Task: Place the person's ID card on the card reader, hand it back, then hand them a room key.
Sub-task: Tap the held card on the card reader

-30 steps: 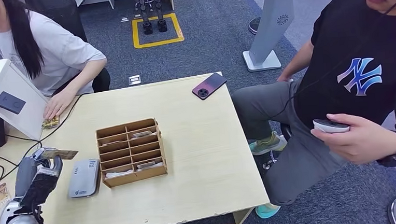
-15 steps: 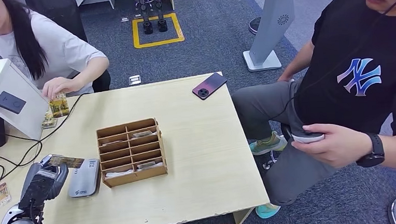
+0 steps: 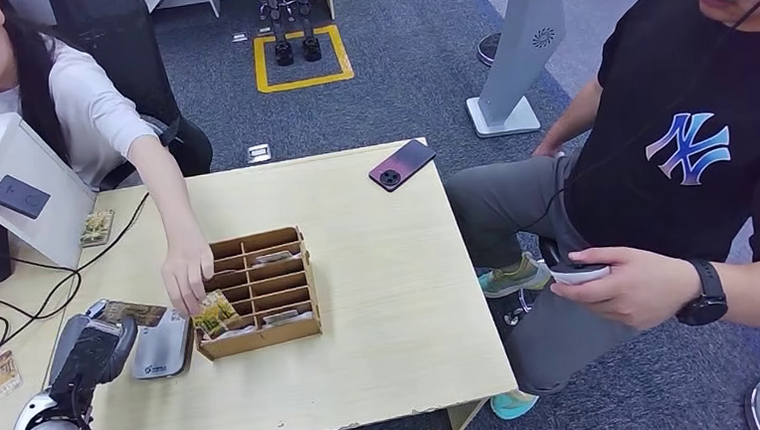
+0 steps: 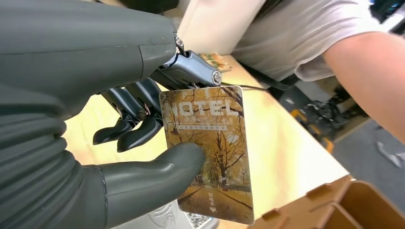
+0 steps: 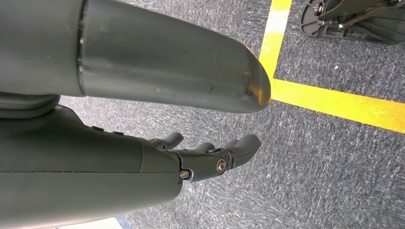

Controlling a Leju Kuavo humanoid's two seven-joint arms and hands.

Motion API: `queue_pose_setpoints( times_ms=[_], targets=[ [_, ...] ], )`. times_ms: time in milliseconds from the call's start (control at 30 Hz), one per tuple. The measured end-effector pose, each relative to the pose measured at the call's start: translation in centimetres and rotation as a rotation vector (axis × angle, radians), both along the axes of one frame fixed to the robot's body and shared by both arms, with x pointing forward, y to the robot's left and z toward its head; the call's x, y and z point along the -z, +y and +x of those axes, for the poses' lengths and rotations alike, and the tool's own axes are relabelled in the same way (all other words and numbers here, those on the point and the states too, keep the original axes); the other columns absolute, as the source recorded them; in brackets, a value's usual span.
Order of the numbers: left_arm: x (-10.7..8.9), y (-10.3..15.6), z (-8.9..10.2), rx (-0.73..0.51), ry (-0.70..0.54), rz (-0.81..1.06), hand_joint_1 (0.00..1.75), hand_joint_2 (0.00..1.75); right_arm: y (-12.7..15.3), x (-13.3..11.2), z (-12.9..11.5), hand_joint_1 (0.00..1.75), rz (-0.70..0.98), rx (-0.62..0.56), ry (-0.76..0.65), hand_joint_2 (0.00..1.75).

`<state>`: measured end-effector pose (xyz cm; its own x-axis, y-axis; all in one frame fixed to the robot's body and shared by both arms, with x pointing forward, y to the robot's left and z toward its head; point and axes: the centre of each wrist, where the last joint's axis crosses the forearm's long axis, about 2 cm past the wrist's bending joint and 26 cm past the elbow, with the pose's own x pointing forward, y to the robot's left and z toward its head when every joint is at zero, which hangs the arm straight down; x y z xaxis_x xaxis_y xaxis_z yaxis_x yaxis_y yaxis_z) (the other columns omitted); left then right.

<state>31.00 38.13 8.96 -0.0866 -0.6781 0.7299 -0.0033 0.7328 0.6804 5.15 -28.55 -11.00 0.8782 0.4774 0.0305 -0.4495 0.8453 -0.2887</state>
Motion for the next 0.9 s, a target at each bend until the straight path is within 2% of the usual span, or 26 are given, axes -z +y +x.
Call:
queue_pose_setpoints(
  times_ms=[333,900],
  targets=[
    [1.6,-1.7,1.2,-0.111,0.041,0.092,1.75,1.75,0.3,0.0,0.2,0.0,-0.005,-0.021,0.004,0.0],
    [2.3,-2.5,1.8,-0.133,0.058,0.187,1.75,1.75,0.4,0.0,0.2,0.0,-0.007,-0.028,0.006,0.0]
  ],
)
